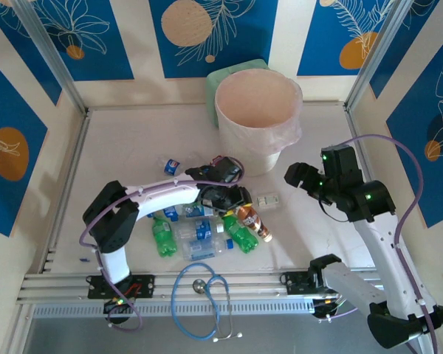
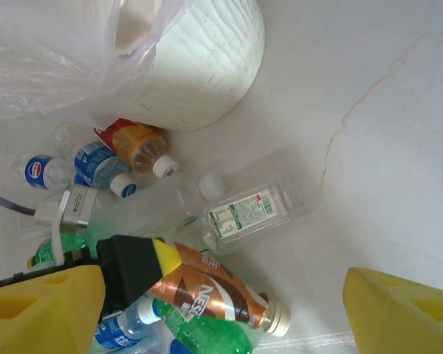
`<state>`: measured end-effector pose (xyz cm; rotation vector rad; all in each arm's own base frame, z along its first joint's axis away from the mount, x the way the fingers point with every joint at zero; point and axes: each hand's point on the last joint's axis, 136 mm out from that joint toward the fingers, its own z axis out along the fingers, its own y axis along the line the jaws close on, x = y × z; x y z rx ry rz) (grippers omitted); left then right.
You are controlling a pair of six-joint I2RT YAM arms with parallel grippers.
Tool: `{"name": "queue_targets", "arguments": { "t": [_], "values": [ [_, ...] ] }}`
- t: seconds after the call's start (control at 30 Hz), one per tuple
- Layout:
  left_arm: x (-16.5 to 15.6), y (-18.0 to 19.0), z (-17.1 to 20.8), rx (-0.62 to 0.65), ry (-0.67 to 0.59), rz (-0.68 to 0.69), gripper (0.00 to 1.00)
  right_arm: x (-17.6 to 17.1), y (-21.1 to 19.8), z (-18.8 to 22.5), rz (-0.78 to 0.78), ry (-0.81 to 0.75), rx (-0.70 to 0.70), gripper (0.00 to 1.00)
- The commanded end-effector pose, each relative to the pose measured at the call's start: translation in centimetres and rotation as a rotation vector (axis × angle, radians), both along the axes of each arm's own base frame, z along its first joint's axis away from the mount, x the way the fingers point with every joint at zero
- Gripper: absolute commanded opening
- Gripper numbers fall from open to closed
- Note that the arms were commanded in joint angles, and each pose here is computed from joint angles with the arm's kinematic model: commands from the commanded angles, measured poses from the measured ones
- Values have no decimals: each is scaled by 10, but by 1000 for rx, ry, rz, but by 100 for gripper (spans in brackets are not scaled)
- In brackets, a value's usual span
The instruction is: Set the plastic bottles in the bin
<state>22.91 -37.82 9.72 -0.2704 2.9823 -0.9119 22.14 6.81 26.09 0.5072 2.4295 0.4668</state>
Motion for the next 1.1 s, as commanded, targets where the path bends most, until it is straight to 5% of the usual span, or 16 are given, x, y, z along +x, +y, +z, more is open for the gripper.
{"name": "queue_targets", "arguments": {
  "t": [0.0,0.5,0.83,1.07],
  "values": [
    [-5,-8,59,-89,-89,-88,58,-6,-6,5,-20,0,13,84],
    [27,8,233,-265,-463,-192,56,-7,-32,22,-126,-36,88,84],
    [120,30,322,-394,-718,-24,57,-6,-22,-5,-138,46,184,84],
    [196,39,349,-444,-831,154,58,-15,0,-24,-78,111,176,84]
  ]
}}
